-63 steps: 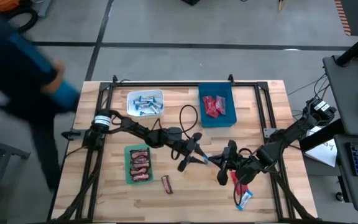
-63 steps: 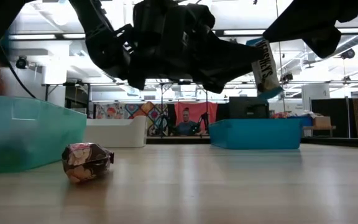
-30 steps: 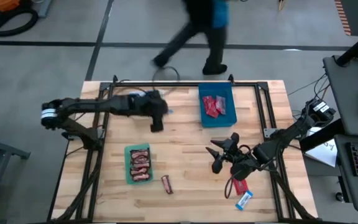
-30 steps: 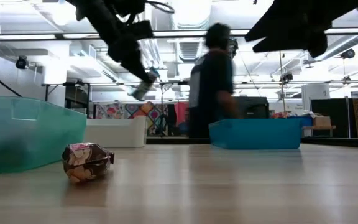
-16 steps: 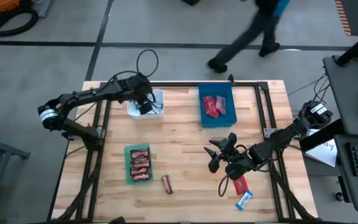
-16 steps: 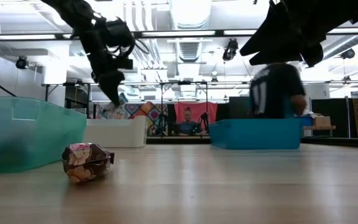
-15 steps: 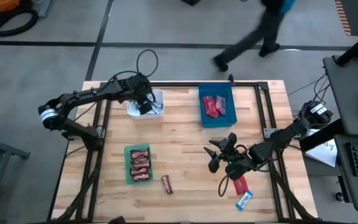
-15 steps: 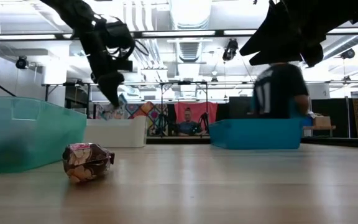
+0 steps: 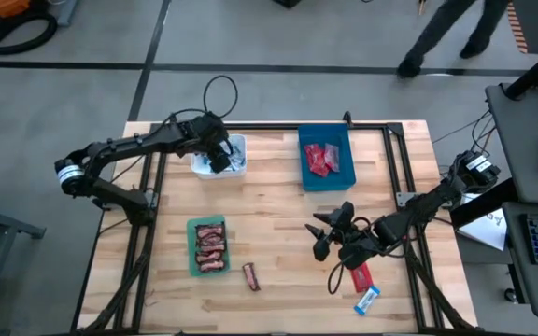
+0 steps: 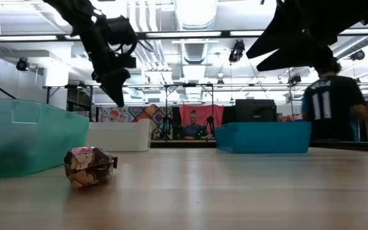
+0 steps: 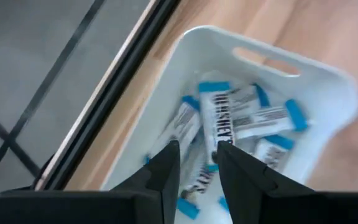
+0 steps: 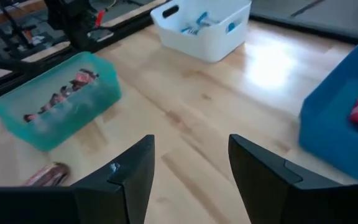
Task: Sort candy
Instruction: Put the red candy into the blue bin
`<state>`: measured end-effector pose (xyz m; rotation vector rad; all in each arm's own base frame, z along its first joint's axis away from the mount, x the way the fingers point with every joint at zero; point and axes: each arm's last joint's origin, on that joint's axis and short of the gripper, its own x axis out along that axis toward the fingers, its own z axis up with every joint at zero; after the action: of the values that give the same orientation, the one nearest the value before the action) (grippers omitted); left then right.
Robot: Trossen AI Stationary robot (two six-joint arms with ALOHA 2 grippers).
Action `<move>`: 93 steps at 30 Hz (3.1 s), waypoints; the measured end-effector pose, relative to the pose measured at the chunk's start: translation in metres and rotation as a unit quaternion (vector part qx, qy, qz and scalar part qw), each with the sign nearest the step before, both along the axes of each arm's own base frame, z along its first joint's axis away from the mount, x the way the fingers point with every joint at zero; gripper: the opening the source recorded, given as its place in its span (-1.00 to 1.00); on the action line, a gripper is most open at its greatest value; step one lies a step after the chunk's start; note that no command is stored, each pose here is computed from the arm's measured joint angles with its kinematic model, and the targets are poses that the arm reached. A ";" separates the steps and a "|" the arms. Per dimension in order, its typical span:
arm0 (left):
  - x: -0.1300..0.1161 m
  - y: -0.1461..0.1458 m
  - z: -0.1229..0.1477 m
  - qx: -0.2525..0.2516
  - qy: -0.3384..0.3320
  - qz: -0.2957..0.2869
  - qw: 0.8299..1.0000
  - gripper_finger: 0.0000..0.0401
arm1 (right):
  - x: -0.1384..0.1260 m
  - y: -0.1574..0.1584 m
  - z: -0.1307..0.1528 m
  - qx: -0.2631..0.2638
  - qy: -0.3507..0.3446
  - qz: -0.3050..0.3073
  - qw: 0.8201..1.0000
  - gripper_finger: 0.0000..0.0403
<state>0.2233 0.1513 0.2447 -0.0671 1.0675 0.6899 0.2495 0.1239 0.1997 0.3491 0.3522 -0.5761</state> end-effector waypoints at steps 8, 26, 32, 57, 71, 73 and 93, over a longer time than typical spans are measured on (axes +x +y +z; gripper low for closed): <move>0.012 -0.055 0.014 0.032 -0.096 -0.087 0.991 -0.58 | 0.005 -0.005 -0.003 0.110 0.012 0.026 0.993 -0.04; -0.018 -0.159 -0.005 0.068 -0.351 -0.282 0.890 -0.58 | 0.005 -0.003 -0.043 0.458 0.240 0.059 0.854 -0.22; -0.017 -0.159 -0.004 0.073 -0.355 -0.283 0.888 -0.58 | -0.019 0.001 -0.035 0.466 0.398 -0.063 0.788 -0.22; -0.006 -0.160 -0.015 0.080 -0.335 -0.291 0.893 -0.58 | 0.001 0.025 -0.069 0.396 0.523 -0.099 0.748 -0.06; -0.004 -0.160 -0.015 0.081 -0.339 -0.290 0.891 -0.58 | 0.004 0.025 -0.065 0.373 0.506 -0.089 0.773 -0.93; -0.004 -0.160 -0.015 0.081 -0.339 -0.290 0.891 -0.58 | 0.004 0.024 -0.064 0.369 0.505 -0.083 0.775 -0.93; -0.003 -0.160 -0.013 0.083 -0.351 -0.289 0.887 -0.58 | -0.002 -0.022 0.041 -0.007 0.102 -0.062 0.993 -0.94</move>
<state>0.2199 -0.0085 0.2317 0.1411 0.2862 0.1677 0.2473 0.1022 0.2404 0.3007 0.5264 -0.7381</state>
